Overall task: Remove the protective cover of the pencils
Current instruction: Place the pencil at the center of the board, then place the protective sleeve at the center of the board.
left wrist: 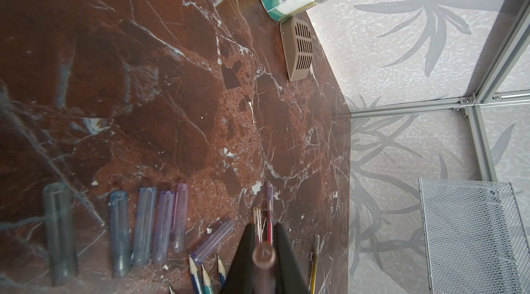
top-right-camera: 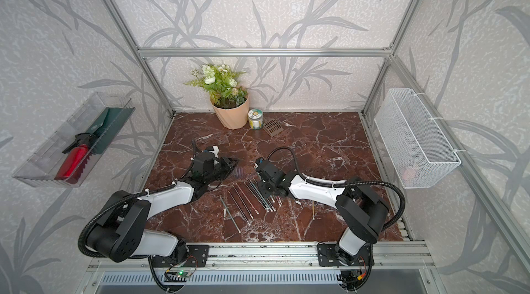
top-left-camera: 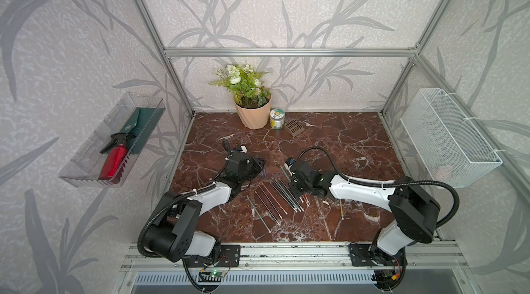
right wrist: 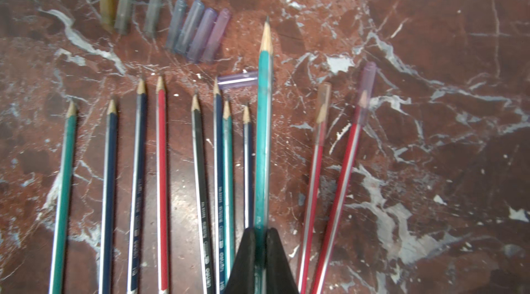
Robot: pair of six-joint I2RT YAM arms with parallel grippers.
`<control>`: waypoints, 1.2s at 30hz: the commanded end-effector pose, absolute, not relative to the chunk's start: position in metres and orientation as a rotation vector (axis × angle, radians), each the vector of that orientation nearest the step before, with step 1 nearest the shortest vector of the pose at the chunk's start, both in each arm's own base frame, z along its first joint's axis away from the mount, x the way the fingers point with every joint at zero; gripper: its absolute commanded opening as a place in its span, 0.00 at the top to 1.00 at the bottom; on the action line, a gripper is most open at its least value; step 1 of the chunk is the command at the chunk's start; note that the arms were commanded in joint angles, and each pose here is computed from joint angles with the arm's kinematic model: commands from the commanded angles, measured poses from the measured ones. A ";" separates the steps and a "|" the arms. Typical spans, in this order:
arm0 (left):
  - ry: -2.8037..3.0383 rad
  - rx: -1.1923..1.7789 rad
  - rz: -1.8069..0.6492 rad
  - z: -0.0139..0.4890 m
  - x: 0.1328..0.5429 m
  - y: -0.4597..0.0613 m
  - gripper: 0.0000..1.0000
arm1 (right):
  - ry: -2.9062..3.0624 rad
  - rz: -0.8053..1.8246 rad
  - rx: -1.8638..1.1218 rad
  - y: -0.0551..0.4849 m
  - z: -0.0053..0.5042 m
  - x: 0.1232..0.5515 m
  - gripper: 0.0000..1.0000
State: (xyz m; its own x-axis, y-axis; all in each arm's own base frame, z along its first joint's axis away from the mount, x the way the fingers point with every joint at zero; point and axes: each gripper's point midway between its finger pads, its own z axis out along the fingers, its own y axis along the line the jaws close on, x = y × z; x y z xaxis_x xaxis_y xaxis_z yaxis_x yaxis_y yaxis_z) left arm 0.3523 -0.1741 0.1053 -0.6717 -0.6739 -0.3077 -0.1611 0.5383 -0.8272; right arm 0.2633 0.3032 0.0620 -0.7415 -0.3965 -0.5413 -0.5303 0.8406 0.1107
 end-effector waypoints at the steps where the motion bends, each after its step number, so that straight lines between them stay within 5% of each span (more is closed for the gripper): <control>1: 2.168 -0.651 -1.072 0.107 0.360 -0.179 1.00 | 2.569 0.306 -0.653 0.298 0.051 0.268 1.00; 15: 2.300 -0.628 -1.141 0.076 0.377 -0.216 1.00 | 2.651 0.286 -0.683 0.303 0.021 0.269 0.98; 24: 2.427 -0.668 -1.067 0.045 0.381 -0.225 1.00 | 2.647 0.304 -0.683 0.304 0.025 0.268 0.79; 36: 2.553 -0.703 -0.949 0.019 0.380 -0.225 1.00 | 2.581 0.372 -0.699 0.309 0.045 0.267 0.74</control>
State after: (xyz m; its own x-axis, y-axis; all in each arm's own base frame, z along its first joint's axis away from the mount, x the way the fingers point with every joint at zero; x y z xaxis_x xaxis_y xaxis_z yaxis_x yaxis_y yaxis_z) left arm 0.3815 -0.2250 0.0248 -0.8160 -0.5633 -0.1300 -0.3214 0.6290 -0.7079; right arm 0.2658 0.3054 0.0282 -0.7958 -0.4200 -0.4362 -0.5139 0.8495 0.1197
